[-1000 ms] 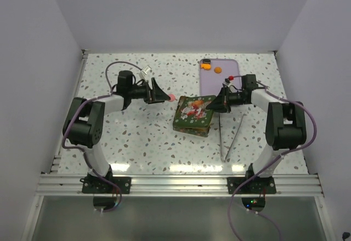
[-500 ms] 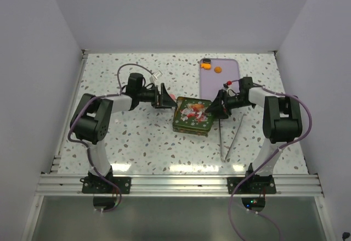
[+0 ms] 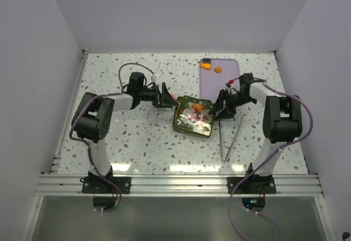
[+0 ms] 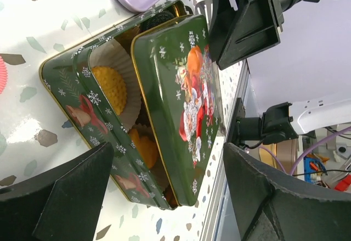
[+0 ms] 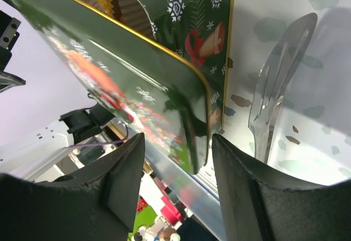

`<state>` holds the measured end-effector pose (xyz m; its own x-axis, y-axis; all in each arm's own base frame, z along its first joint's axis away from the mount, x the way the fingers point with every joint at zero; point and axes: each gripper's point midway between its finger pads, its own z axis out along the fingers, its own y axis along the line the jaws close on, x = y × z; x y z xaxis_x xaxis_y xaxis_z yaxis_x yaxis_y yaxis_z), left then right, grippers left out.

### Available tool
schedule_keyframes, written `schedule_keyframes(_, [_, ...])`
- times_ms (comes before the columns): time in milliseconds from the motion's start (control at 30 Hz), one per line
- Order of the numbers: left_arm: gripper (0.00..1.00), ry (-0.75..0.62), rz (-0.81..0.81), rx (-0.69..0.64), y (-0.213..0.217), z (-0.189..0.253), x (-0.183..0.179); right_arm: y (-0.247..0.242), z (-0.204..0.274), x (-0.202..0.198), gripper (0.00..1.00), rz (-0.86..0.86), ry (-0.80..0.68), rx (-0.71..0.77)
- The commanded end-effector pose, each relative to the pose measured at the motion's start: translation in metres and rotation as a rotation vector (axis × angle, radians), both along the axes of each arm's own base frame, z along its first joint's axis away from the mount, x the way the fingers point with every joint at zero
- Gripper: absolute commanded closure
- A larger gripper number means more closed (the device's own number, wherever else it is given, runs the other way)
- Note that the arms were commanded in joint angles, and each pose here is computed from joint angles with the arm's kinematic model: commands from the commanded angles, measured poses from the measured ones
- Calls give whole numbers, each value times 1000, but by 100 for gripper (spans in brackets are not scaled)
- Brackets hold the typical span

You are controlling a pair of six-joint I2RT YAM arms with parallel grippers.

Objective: Pack the cookies

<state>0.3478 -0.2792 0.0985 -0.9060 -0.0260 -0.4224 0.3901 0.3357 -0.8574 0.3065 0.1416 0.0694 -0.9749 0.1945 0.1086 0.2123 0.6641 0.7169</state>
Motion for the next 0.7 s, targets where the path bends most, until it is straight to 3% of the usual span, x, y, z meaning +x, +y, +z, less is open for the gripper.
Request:
schedule_keyframes(0, [14, -43, -13, -8, -6, 7, 7, -7, 14, 0, 43, 16, -31, -54])
schedule_keyframes(300, [15, -38, -27, -6, -7, 7, -1, 4, 23, 5, 45, -21, -44, 11])
schedule_keyframes(533, [18, -32, -76, 39, -9, 2, -25, 37, 13, 9, 69, -8, -35, 13])
schedule_keyframes(667, [22, -36, -105, 116, -12, -11, -39, 61, -1, 1, 71, 36, -7, -8])
